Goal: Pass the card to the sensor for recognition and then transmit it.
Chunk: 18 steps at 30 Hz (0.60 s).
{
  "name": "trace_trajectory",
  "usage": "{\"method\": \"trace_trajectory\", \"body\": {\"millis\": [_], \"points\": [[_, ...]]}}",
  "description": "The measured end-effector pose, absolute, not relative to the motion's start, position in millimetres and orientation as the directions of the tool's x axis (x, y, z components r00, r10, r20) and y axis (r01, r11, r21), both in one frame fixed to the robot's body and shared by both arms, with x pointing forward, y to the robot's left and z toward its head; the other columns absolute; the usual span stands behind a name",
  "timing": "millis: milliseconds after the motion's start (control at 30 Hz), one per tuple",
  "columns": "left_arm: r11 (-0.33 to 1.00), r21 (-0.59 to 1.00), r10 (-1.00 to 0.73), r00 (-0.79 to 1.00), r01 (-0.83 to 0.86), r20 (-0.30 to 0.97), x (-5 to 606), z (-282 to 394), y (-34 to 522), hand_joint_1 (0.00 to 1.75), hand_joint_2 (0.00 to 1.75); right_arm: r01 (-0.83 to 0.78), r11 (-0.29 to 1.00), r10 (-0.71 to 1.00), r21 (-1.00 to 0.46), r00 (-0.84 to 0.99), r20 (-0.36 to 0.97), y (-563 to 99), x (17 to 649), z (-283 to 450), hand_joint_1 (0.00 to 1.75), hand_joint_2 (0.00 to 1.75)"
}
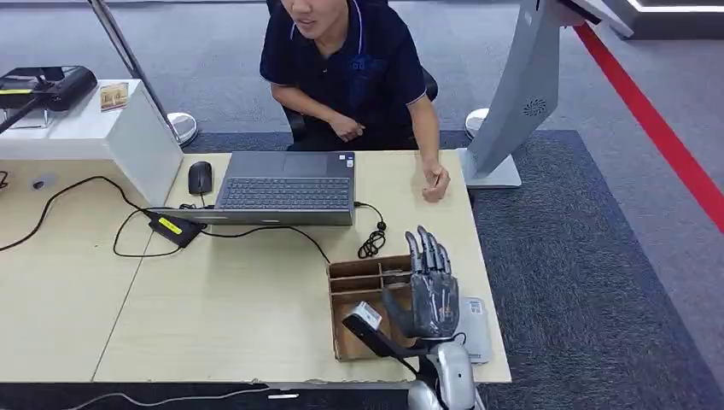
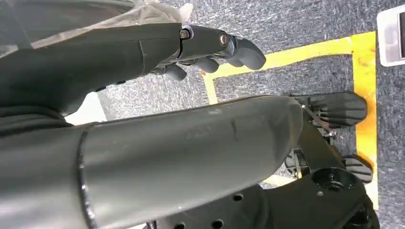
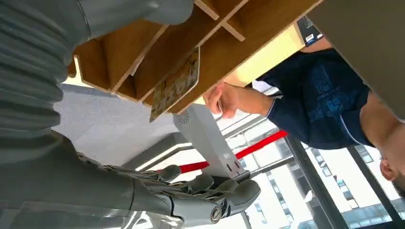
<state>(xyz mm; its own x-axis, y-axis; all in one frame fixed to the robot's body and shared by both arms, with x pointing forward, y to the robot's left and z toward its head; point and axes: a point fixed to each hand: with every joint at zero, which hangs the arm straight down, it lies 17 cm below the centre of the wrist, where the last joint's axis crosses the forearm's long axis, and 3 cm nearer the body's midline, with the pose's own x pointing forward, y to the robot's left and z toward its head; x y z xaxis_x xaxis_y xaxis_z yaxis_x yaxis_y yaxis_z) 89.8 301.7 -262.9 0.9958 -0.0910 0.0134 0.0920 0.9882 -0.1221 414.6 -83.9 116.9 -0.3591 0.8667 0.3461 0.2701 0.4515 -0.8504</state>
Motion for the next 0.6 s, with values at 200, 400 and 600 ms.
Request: {"method": "trace_trajectory", "body": {"millis": [200,400,600], "points": [[0.988,-0.125,-0.092,0.996,0.093,0.014,90,-263,301,0.0,0.0,0.281,0.448,0.873,-0.849,-0.341,0.348,-89,419,120,0.0,1.75],[0.988,-0.126,-0.092,0.996,0.093,0.014,90,-263,301,0.0,0.0,0.289,0.438,0.881,-0.851,-0.327,0.342,-95,423,121,0.0,1.75],[0.987,-0.127,-0.093,0.996,0.094,0.014,90,-263,301,0.0,0.0,0.298,0.427,0.887,-0.854,-0.322,0.331,-98,425,122,0.0,1.75]]}}
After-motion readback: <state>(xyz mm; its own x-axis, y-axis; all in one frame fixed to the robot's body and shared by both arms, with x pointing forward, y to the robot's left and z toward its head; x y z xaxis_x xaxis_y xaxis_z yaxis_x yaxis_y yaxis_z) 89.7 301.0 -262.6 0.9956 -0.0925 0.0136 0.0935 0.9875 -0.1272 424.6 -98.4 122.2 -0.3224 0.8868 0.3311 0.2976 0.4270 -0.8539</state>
